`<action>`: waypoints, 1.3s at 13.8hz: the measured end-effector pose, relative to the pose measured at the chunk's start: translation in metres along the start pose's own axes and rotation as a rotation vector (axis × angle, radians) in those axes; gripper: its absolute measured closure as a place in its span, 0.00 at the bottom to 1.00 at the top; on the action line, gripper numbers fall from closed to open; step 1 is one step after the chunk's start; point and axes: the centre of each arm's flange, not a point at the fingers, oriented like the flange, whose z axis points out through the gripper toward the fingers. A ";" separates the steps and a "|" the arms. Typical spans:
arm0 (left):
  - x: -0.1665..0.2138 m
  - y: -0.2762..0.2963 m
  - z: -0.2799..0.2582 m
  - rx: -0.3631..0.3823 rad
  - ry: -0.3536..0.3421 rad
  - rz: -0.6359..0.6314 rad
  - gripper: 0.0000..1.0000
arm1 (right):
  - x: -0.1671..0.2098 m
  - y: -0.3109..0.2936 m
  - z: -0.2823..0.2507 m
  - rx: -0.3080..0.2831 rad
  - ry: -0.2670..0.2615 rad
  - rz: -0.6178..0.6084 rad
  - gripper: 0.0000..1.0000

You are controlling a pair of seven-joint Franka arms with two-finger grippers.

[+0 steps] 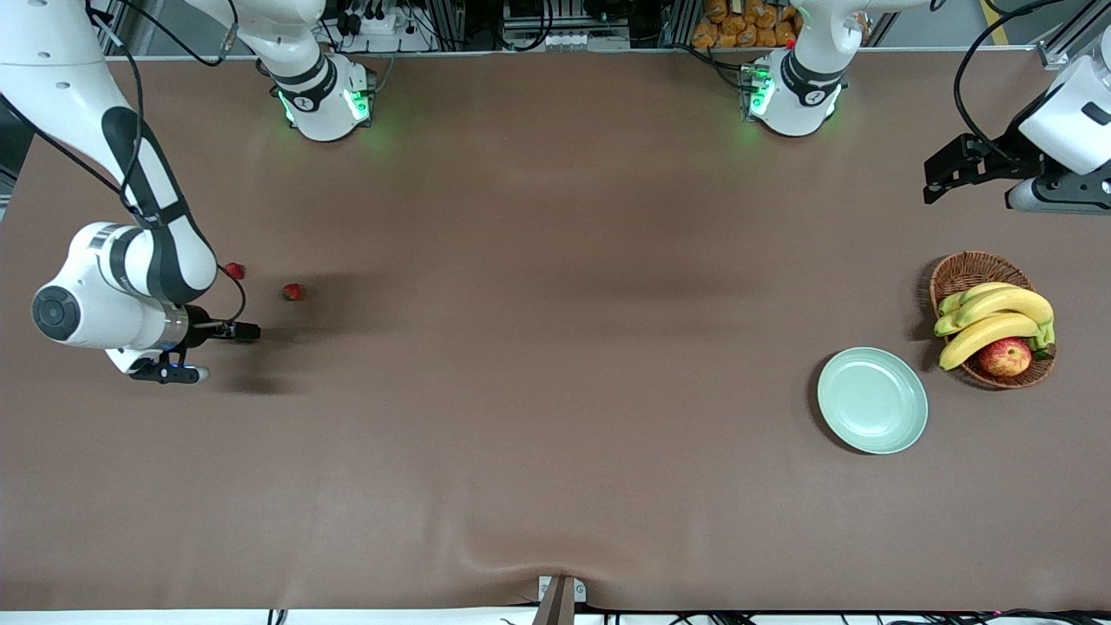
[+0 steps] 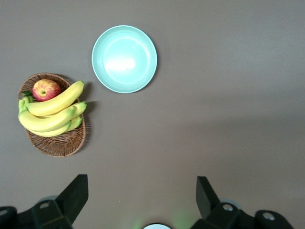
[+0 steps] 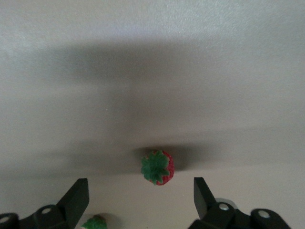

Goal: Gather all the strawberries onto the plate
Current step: 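Reach the right gripper to a strawberry and grasp it, then carry the strawberry with the right gripper toward the table middle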

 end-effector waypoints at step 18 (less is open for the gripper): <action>-0.002 0.029 0.002 -0.013 -0.021 0.008 0.00 | 0.007 0.002 -0.003 -0.038 -0.120 -0.090 0.70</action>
